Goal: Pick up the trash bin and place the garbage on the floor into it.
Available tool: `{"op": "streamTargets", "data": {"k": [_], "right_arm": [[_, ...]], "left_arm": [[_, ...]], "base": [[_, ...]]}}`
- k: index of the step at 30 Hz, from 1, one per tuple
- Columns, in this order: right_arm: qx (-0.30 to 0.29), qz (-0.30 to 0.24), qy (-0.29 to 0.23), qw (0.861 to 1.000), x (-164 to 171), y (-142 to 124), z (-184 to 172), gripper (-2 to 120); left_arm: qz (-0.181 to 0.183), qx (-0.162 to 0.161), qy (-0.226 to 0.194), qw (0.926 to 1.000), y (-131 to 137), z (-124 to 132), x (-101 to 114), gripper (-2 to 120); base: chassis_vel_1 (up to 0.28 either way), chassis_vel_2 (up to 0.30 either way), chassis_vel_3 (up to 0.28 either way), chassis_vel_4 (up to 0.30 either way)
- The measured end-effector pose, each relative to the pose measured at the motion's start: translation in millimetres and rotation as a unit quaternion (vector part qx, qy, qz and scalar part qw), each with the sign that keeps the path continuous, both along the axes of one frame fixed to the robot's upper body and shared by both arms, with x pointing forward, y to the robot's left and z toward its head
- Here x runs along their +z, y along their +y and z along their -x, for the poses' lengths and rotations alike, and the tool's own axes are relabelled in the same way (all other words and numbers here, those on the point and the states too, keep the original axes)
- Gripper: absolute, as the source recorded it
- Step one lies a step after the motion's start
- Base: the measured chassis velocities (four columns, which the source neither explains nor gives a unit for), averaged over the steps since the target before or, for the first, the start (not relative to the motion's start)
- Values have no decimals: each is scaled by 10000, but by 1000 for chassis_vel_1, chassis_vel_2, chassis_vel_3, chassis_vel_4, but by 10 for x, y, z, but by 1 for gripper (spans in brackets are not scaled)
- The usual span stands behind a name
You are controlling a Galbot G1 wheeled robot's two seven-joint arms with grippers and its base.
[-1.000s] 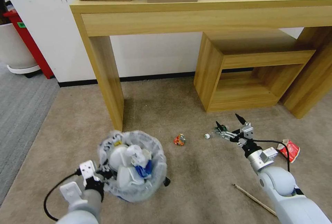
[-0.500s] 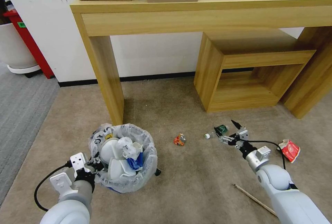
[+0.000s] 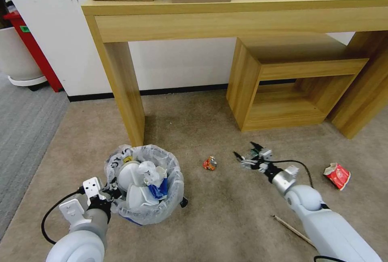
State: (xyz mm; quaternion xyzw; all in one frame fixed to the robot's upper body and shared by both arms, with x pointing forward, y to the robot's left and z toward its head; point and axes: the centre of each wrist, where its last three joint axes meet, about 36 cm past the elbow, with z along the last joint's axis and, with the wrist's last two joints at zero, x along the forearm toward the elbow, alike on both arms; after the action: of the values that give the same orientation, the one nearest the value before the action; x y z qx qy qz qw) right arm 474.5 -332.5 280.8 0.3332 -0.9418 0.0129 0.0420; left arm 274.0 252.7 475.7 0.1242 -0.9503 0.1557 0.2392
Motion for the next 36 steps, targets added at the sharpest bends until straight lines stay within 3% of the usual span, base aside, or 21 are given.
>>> {"op": "streamTargets", "data": {"k": [8,18,22,25,29,36], "right_arm": [[430,-8,19,9991,-140,414,-269,100],[-141,695,160,9974,-342,976,-793,100],[-316,903,276,9950,-366,1039,-802,100],[-942,1431,735,9825,-427,1139,-772,100],[-1271,1712,1033,9715,-513,1168,-720,100],[-1471,1679,1383,9649,-628,1236,-701,100]], "left_arm": [[24,77,31,10000,11,-15,-38,0],[72,153,10,9999,57,-75,-55,0],[77,144,31,9999,50,-70,-66,0],[58,127,83,9999,32,-65,-103,0],[41,101,133,9999,14,-59,-137,0],[37,50,179,9998,-29,-50,-173,0]], "base": [[0,0,0,0],[0,0,0,0],[0,0,0,0],[0,0,0,0],[0,0,0,0],[0,0,0,0]]}}
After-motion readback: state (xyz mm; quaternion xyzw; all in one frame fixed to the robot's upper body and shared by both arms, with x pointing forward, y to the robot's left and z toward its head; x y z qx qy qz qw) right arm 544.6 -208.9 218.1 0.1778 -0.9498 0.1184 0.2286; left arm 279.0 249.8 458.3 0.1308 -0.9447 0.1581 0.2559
